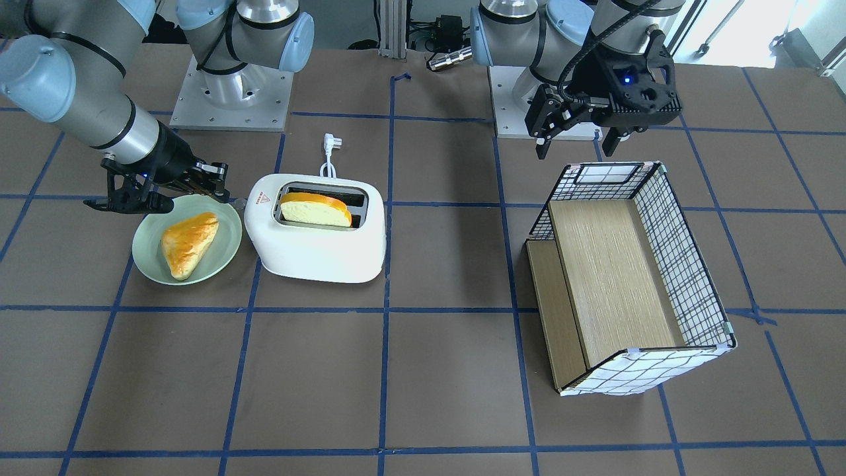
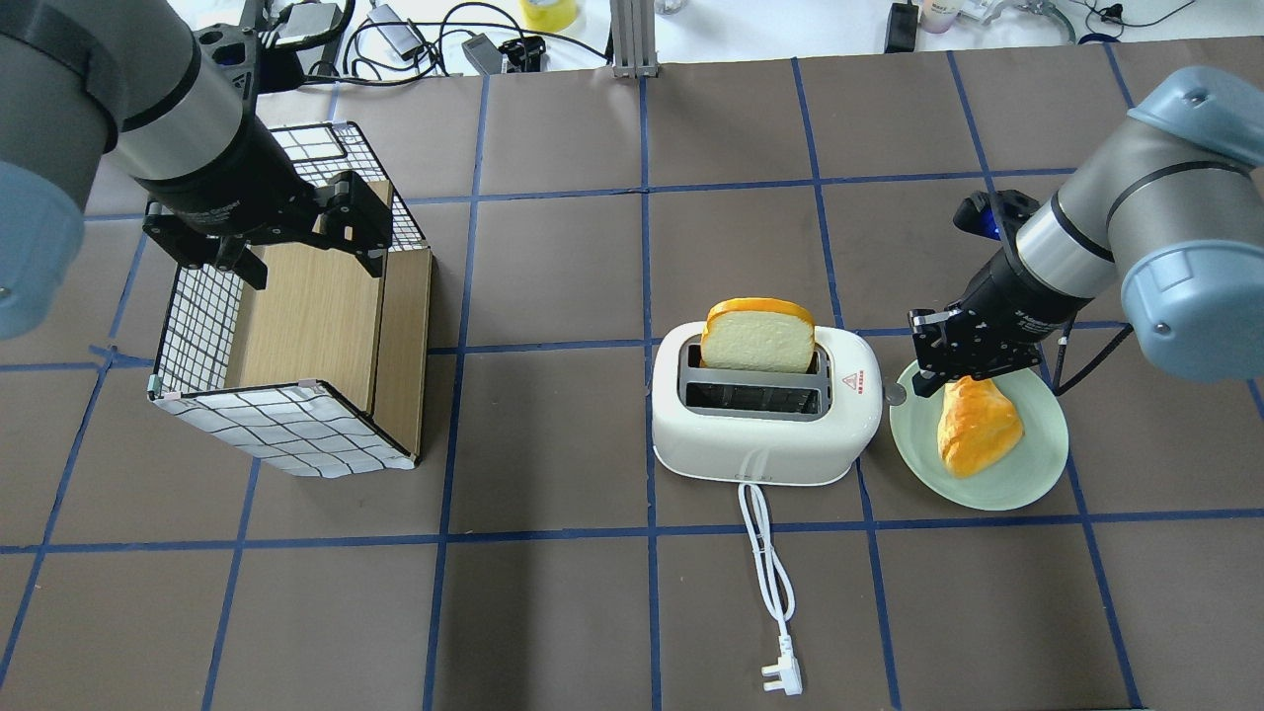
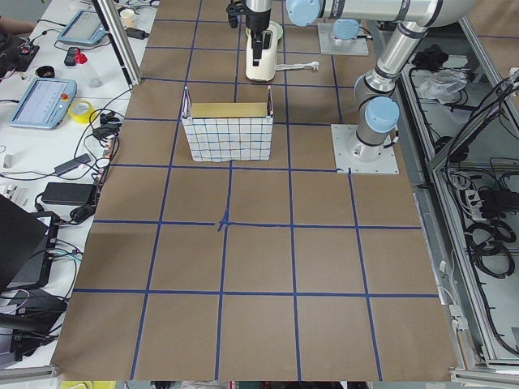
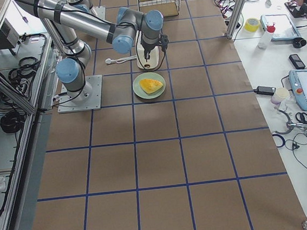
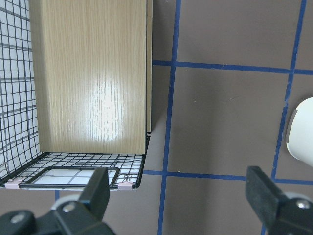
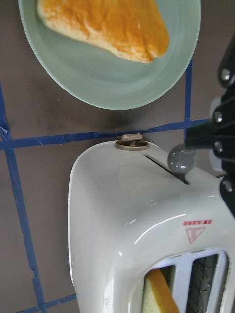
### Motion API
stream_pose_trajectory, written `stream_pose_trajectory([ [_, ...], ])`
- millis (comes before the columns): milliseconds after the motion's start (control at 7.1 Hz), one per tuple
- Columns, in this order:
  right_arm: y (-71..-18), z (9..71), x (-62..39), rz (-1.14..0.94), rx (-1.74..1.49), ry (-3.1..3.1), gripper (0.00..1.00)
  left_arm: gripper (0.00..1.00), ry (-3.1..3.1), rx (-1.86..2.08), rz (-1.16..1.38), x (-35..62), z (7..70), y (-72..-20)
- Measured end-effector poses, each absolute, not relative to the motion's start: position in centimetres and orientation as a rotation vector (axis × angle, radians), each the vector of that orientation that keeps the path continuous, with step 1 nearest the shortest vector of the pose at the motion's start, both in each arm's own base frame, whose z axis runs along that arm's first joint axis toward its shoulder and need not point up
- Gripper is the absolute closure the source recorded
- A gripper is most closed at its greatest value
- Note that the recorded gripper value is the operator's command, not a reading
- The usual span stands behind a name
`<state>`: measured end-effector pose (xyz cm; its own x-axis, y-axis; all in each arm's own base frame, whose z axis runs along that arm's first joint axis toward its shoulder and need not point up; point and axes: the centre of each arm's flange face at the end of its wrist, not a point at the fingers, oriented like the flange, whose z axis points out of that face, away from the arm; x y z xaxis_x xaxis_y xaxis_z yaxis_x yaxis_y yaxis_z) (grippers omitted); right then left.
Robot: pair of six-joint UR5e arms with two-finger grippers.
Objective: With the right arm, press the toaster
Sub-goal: 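Lower the right gripper onto the toaster's side lever beside the plate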
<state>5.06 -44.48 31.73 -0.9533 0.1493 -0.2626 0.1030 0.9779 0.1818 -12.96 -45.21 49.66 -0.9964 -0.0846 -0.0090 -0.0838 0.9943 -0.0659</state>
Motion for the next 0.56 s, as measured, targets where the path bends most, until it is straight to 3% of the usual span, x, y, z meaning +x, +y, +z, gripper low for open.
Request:
stream_pose_trajectory([
  [563,-44.18,31.51,5.49,0.219,0.251,2.819,1.00,0.00,3.125,-0.132,-0.103,-12.96,49.66,-45.21],
])
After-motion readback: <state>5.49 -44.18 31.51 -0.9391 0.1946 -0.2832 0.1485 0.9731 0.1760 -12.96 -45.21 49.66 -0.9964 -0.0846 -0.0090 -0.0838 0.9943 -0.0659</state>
